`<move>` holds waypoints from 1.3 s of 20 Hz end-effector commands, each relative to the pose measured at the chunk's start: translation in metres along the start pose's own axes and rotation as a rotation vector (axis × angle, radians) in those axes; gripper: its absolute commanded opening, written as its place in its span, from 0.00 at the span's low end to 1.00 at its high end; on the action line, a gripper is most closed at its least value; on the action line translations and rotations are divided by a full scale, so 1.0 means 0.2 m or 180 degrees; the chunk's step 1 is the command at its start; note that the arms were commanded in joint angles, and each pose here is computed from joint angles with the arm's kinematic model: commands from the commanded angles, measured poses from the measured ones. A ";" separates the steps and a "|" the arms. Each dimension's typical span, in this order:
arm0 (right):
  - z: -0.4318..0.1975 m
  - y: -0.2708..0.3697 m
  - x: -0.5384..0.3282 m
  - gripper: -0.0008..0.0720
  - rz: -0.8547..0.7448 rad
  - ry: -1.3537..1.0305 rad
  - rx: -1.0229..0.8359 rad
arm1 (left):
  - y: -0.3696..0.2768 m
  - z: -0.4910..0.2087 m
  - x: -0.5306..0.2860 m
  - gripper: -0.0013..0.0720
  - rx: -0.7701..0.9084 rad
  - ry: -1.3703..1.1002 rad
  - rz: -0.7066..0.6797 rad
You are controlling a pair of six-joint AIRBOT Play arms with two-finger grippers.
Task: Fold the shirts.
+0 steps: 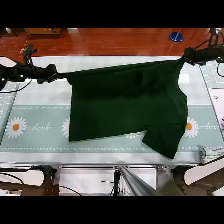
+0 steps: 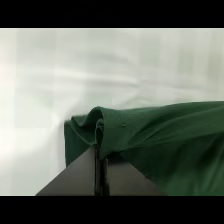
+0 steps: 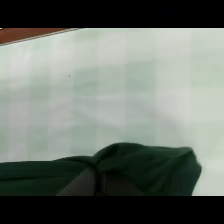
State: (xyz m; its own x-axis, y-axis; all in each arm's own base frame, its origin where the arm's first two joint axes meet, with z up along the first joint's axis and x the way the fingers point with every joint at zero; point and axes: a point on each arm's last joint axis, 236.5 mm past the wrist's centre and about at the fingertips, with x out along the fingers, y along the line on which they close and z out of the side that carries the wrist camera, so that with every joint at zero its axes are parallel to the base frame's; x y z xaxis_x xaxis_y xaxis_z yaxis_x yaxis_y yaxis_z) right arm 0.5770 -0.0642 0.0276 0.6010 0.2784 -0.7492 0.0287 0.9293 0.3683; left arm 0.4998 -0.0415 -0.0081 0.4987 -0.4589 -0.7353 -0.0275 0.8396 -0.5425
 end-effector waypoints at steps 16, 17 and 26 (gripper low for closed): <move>-0.21 -0.08 -0.03 0.07 -0.0191 0.0606 -0.0050 | -0.09 -0.10 0.05 0.05 0.0313 0.0683 -0.0354; -0.26 -0.10 -0.10 0.07 -0.0302 0.0748 -0.0021 | -0.14 -0.15 0.01 0.05 0.0334 0.0870 -0.0445; -0.71 -0.22 -0.21 0.07 -0.0627 0.1813 0.0140 | 0.06 -0.52 -0.02 0.05 0.0115 0.1829 0.0129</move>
State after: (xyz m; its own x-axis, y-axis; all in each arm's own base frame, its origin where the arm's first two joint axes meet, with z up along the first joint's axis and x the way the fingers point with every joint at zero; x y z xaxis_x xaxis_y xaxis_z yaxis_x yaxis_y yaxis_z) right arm 0.4624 -0.0787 -0.0190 0.1587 0.2141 -0.9638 0.1008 0.9676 0.2315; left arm 0.4300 -0.0701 -0.0355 0.0382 -0.5565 -0.8300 0.0381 0.8308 -0.5553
